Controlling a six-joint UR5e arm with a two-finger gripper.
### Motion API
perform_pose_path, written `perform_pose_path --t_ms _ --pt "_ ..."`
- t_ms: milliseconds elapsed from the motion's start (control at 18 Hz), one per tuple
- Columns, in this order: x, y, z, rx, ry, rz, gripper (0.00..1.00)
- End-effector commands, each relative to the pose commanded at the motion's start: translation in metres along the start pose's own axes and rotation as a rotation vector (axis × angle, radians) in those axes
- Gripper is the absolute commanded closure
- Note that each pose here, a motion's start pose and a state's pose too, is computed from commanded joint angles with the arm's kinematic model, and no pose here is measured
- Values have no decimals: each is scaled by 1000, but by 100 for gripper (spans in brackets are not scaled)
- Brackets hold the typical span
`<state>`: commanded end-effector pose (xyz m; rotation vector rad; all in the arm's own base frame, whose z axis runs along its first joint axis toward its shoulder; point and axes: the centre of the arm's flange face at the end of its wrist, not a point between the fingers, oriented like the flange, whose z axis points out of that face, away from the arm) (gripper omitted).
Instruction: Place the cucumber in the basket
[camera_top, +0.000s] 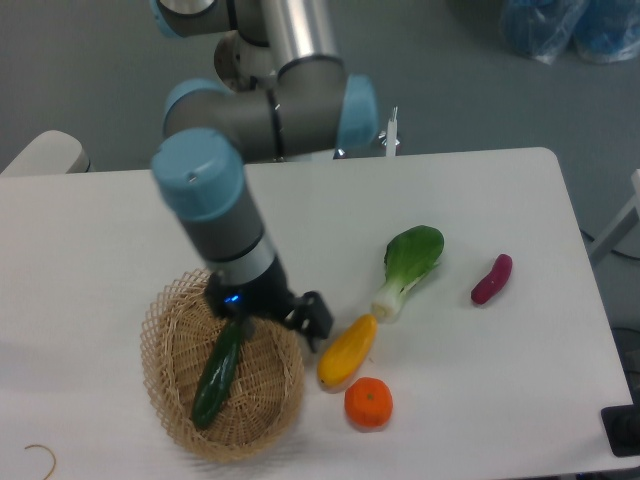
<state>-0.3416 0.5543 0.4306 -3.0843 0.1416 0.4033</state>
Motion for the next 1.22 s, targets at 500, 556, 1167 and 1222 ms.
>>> perform_pose_path --t_ms 500,556,1167,1222 --pt "-67 96 -7 -12 102 334 0" --pt "-76 107 -5 9 120 355 0" --pt "-111 159 1 17 140 382 0" --pt "-112 160 0 19 139 381 0"
